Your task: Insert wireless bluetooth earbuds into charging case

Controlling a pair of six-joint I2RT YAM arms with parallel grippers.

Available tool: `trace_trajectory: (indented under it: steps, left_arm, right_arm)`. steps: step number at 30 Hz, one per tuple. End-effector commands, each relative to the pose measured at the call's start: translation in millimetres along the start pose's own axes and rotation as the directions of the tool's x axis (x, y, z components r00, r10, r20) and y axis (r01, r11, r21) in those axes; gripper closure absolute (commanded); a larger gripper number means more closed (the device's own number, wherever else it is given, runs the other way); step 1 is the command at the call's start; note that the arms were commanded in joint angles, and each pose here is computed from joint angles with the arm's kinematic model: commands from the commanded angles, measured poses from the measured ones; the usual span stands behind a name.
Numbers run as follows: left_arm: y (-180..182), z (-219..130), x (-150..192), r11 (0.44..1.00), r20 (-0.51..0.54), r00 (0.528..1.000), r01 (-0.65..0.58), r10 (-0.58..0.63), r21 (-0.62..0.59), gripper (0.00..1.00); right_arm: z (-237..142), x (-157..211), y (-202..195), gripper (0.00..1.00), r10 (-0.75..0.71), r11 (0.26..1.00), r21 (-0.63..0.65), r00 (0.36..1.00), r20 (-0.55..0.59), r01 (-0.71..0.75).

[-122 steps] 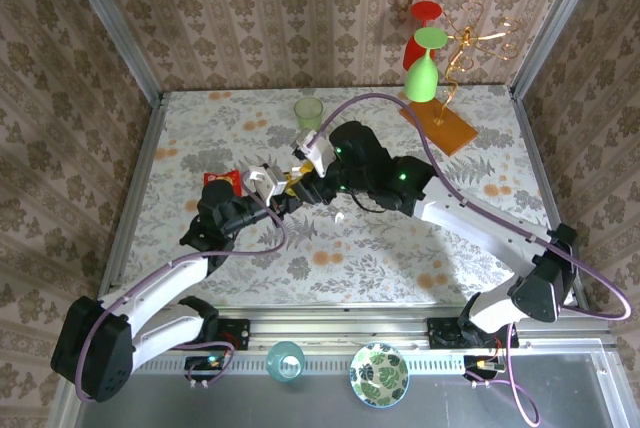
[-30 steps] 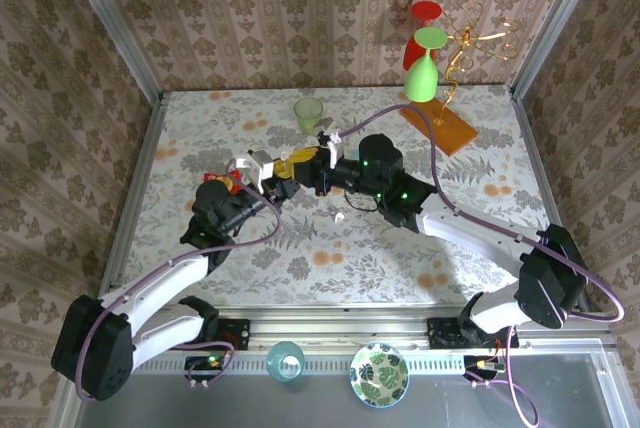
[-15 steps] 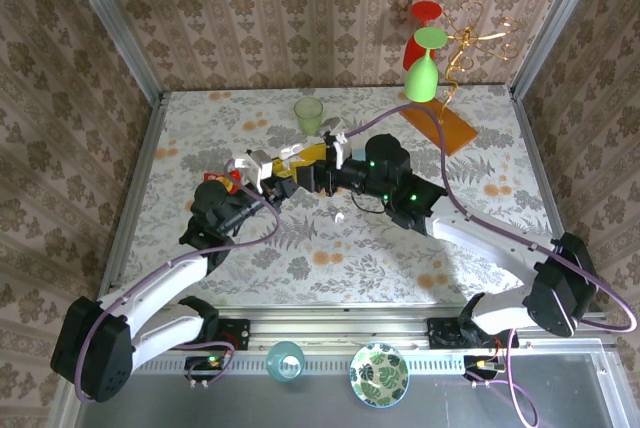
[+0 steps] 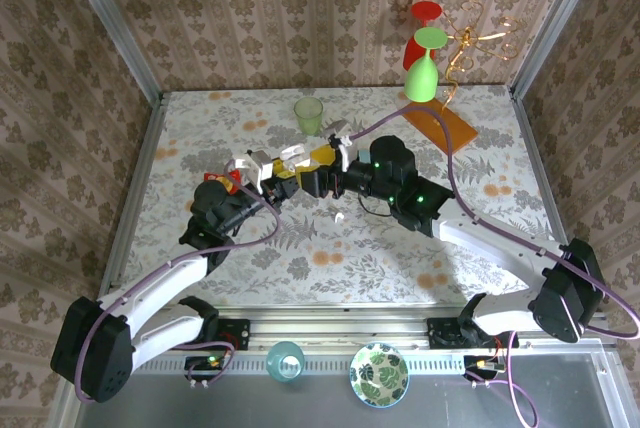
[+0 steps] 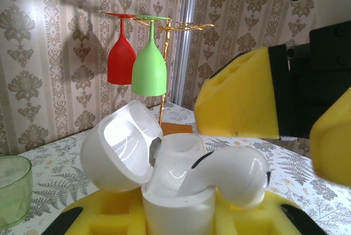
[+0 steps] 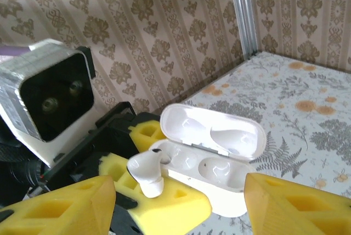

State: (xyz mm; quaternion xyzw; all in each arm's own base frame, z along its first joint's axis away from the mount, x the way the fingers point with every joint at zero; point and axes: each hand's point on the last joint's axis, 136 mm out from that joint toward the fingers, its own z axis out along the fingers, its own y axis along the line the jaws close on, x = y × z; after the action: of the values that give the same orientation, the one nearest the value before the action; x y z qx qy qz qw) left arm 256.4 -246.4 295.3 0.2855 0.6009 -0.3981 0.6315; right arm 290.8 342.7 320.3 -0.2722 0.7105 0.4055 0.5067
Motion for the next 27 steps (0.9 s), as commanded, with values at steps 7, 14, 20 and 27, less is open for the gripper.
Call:
trace_trajectory:
  steps: [7, 14, 20, 27]
  left_arm:
    - [-10, 0, -31, 0.998, 0.078, 0.996, -0.054, 0.05, 0.044, 1.0]
    - [-12, 0, -28, 0.997, 0.071, 0.996, -0.052, 0.048, 0.056, 1.0]
    - [-13, 0, -26, 0.996, 0.066, 0.997, -0.053, 0.048, 0.068, 1.0]
    - [-16, 1, -24, 0.995, 0.063, 0.997, -0.053, 0.048, 0.081, 1.0]
  right_arm:
    - [10, 4, -10, 0.37, 0.004, 0.999, 0.042, 0.999, -0.048, -0.002]
    - [6, -4, -21, 0.39, 0.034, 0.996, 0.082, 0.999, -0.022, -0.032]
    - [6, -11, -23, 0.4, 0.041, 0.996, 0.084, 0.999, -0.005, -0.041]
    - [6, -16, -23, 0.4, 0.046, 0.995, 0.084, 0.999, 0.004, -0.047]
